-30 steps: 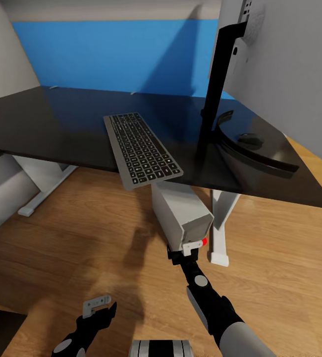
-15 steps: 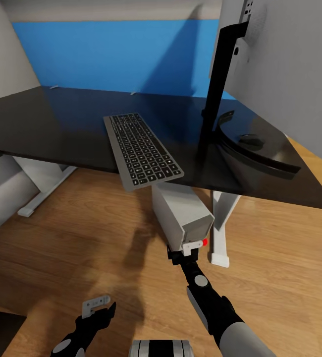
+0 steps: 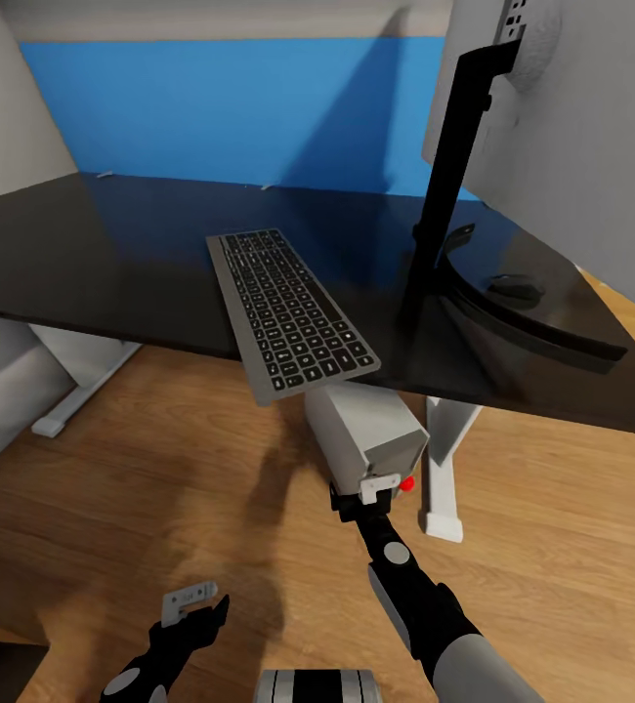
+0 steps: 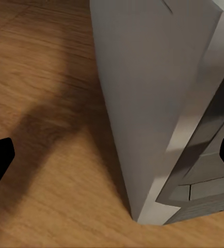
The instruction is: In the bedroom, organize the workspace by keeping the computer under the desk, ensuring the monitor is on the desk, placing the keyboard on the desk next to the monitor, placing the mouse on the desk next to the keyboard, moving the folder from the swivel chair onto the desk next to the mouse, stacking the notebook on top of the folder with the pen on top of the notebook, and positioning the swivel chair next to the desk.
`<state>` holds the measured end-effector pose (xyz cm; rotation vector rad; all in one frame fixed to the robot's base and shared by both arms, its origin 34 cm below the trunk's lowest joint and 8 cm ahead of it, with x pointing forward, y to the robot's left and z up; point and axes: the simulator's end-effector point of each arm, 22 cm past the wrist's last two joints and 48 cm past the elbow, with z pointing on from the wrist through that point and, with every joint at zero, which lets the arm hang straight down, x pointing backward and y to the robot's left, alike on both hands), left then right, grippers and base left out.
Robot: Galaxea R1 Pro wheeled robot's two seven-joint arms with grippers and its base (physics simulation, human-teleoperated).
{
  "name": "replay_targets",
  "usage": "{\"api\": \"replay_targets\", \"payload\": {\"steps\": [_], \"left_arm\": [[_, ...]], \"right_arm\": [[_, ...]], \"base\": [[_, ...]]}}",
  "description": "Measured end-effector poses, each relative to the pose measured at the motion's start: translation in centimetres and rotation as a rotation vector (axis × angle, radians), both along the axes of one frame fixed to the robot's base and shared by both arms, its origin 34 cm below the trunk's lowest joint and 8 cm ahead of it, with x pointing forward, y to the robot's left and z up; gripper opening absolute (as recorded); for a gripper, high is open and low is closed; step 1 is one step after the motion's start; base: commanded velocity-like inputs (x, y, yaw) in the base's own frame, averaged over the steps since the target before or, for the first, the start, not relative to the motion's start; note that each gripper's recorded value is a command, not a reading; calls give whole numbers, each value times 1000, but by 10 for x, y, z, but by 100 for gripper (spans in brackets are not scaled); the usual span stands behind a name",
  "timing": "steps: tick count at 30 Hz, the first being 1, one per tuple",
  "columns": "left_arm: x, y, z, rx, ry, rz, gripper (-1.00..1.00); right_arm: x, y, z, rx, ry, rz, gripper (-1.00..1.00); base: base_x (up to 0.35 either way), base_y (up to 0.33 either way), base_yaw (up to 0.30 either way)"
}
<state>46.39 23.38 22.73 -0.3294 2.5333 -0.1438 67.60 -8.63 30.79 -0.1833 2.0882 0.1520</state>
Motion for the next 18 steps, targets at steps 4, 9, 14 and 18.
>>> {"api": "replay_targets", "payload": {"steps": [4,9,14,18], "left_arm": [[0,0,0,0,0,0,100],[0,0,0,0,0,0,100],[0,0,0,0,0,0,100],[0,0,0,0,-1,0,100]], "right_arm": [[0,0,0,0,0,0,100],[0,0,0,0,0,0,100],[0,0,0,0,0,0,100],[0,0,0,0,1,-1,100]], "base": [[5,2,0],[1,0,0],[3,2,0],[122,61,0]]}}
